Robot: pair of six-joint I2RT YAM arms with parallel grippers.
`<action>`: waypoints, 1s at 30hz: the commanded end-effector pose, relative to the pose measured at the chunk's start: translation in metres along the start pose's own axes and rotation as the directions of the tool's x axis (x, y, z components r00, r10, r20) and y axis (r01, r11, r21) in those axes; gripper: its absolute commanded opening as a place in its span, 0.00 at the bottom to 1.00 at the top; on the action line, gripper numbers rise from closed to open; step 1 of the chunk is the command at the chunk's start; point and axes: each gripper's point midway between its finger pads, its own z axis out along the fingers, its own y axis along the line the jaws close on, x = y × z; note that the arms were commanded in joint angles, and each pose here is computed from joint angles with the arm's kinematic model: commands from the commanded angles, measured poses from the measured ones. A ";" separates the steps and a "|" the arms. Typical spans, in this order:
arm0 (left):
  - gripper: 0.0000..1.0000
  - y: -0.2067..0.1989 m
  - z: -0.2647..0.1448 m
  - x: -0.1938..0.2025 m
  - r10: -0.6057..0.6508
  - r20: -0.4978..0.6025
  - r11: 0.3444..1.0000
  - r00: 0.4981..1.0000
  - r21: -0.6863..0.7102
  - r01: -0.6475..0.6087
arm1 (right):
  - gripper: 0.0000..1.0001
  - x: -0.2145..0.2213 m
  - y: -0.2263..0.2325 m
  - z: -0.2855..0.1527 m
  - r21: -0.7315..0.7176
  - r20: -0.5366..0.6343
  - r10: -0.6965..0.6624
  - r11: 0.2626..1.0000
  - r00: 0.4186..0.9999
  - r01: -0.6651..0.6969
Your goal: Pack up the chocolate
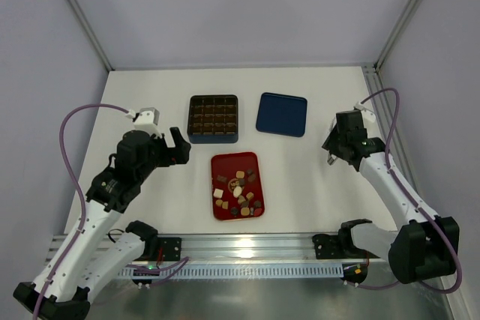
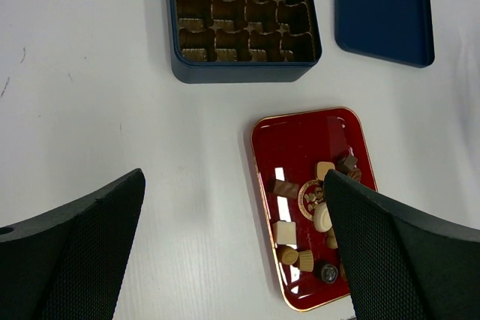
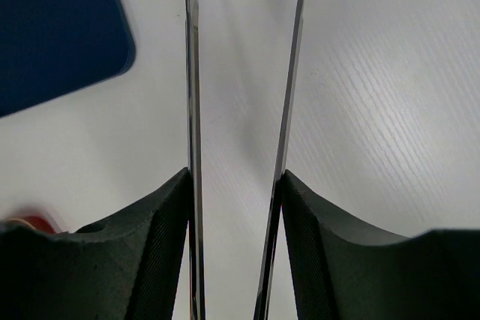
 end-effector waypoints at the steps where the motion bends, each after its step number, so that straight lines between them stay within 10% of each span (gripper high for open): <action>1: 1.00 -0.005 -0.004 -0.013 0.003 0.030 1.000 1.000 0.015 -0.004 | 0.52 0.001 0.006 -0.017 -0.070 -0.007 -0.042 0.997 0.999 0.042; 30: 1.00 -0.004 0.004 -0.008 0.007 -0.002 1.000 1.000 0.001 -0.007 | 0.41 0.091 0.140 -0.155 -0.534 -0.032 -0.453 0.761 0.891 0.368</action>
